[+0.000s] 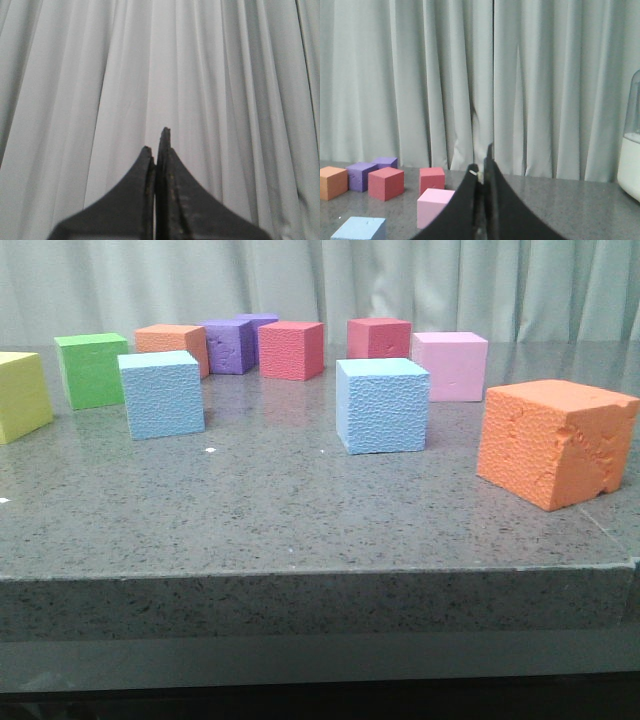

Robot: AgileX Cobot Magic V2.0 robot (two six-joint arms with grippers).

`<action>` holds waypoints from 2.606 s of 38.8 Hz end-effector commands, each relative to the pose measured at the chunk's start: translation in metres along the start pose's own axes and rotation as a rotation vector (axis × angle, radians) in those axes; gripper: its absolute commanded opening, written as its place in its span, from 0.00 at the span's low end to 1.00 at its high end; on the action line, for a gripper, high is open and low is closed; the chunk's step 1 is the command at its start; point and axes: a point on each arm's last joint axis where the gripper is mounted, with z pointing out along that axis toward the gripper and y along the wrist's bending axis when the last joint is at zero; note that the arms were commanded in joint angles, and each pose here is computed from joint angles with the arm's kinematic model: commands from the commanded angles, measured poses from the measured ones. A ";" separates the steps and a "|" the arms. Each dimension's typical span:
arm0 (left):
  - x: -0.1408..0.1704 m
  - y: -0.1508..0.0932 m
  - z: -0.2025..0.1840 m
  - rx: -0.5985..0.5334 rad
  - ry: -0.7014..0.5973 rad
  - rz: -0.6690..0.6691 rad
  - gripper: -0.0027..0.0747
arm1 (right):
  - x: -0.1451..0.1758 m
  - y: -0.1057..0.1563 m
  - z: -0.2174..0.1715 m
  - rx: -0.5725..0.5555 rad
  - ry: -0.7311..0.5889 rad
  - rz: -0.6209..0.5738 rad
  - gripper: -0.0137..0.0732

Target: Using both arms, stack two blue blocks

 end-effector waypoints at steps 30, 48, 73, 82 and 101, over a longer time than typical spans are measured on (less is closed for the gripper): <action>-0.003 -0.005 0.087 0.006 0.548 -0.006 0.01 | -0.029 0.001 0.078 -0.010 0.387 -0.003 0.08; -0.003 -0.005 0.088 0.005 0.536 -0.006 0.18 | -0.029 0.001 0.078 -0.010 0.387 -0.003 0.58; -0.007 -0.005 0.090 0.003 0.486 -0.006 0.90 | -0.014 0.006 0.096 -0.035 0.488 0.151 0.91; -0.008 -0.005 0.091 0.003 0.478 -0.006 0.86 | 0.021 0.026 0.157 -0.137 0.712 0.226 0.91; -0.008 -0.005 0.091 0.003 0.478 -0.006 0.86 | 0.051 0.137 0.266 -0.420 0.899 0.239 0.84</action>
